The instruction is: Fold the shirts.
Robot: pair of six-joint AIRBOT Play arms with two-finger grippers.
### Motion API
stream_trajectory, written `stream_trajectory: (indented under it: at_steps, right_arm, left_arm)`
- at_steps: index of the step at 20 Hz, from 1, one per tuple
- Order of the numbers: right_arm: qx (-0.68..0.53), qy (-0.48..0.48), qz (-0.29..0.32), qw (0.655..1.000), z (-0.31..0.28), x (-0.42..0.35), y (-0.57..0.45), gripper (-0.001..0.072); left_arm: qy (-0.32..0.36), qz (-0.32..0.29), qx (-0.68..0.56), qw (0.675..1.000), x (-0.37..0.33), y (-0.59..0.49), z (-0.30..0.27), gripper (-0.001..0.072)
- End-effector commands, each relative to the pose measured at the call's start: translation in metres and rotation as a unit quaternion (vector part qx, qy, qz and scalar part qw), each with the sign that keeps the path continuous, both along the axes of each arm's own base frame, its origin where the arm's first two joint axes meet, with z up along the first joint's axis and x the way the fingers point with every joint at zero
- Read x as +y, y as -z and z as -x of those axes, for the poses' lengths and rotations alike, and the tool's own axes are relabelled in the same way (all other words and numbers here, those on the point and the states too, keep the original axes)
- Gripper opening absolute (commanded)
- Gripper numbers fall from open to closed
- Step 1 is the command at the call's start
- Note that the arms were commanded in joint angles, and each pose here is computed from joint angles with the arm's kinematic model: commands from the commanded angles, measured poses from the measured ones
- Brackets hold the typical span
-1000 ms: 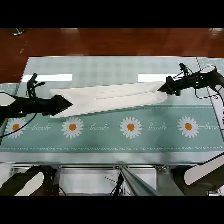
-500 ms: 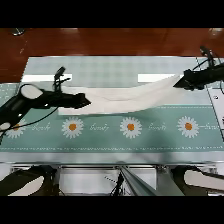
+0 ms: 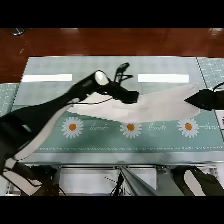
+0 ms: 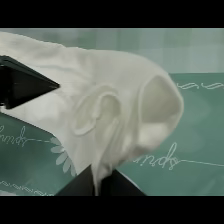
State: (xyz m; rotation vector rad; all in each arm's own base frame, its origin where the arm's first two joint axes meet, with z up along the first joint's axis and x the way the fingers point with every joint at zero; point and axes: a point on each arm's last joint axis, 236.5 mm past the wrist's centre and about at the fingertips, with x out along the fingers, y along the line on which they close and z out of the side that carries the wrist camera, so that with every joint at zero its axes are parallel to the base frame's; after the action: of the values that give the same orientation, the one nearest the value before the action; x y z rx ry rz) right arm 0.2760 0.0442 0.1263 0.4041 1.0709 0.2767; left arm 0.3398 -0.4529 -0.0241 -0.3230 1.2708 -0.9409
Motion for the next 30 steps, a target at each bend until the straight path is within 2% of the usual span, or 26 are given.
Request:
stream_trajectory:
  at_steps: [1, 3, 5, 8, 12, 16, 19, 22, 26, 30]
  right_arm:
    - [-0.021, 0.002, -0.018, 1.000, 0.011, 0.012, -0.013, 0.0022]
    - [-0.022, 0.001, -0.017, 1.000, 0.011, 0.012, -0.013, 0.0022]
    - [-0.023, 0.002, -0.017, 1.000, 0.011, 0.012, -0.013, 0.0023]
    - [-0.023, 0.002, -0.018, 1.000, 0.011, 0.012, -0.014, 0.0022]
    - [-0.022, -0.025, -0.030, 0.999, 0.009, 0.035, -0.015, 0.0022]
    - [-0.047, -0.086, -0.077, 0.992, -0.023, 0.106, -0.027, 0.0022]
    - [-0.049, -0.149, -0.094, 0.983, -0.052, 0.178, -0.026, 0.0022]
    - [-0.023, -0.216, -0.096, 0.971, -0.072, 0.257, 0.003, 0.0022]
    - [0.005, -0.249, -0.093, 0.964, -0.111, 0.337, 0.061, 0.0023]
    - [0.071, -0.264, -0.106, 0.956, -0.116, 0.374, 0.108, 0.0023]
  left_arm:
    - [0.055, -0.010, 0.047, 0.997, -0.065, 0.034, 0.053, 0.0017]
    - [0.085, -0.007, 0.071, 0.994, -0.085, 0.042, 0.088, 0.0018]
    - [0.089, -0.002, 0.075, 0.993, -0.091, 0.040, 0.095, 0.0018]
    - [0.055, 0.009, 0.074, 0.996, -0.060, 0.019, 0.044, 0.0018]
    - [-0.009, 0.006, 0.066, 0.998, 0.062, -0.032, -0.052, 0.0018]
    - [-0.109, -0.049, -0.004, 0.993, 0.226, -0.086, -0.090, 0.0019]
    - [-0.223, -0.059, -0.049, 0.972, 0.331, -0.118, -0.065, 0.0019]
    - [-0.315, -0.057, -0.102, 0.942, 0.379, -0.136, -0.007, 0.0020]
    - [-0.327, -0.043, -0.132, 0.935, 0.367, -0.126, 0.069, 0.0020]
    - [-0.330, -0.016, -0.121, 0.936, 0.352, -0.107, 0.098, 0.0020]
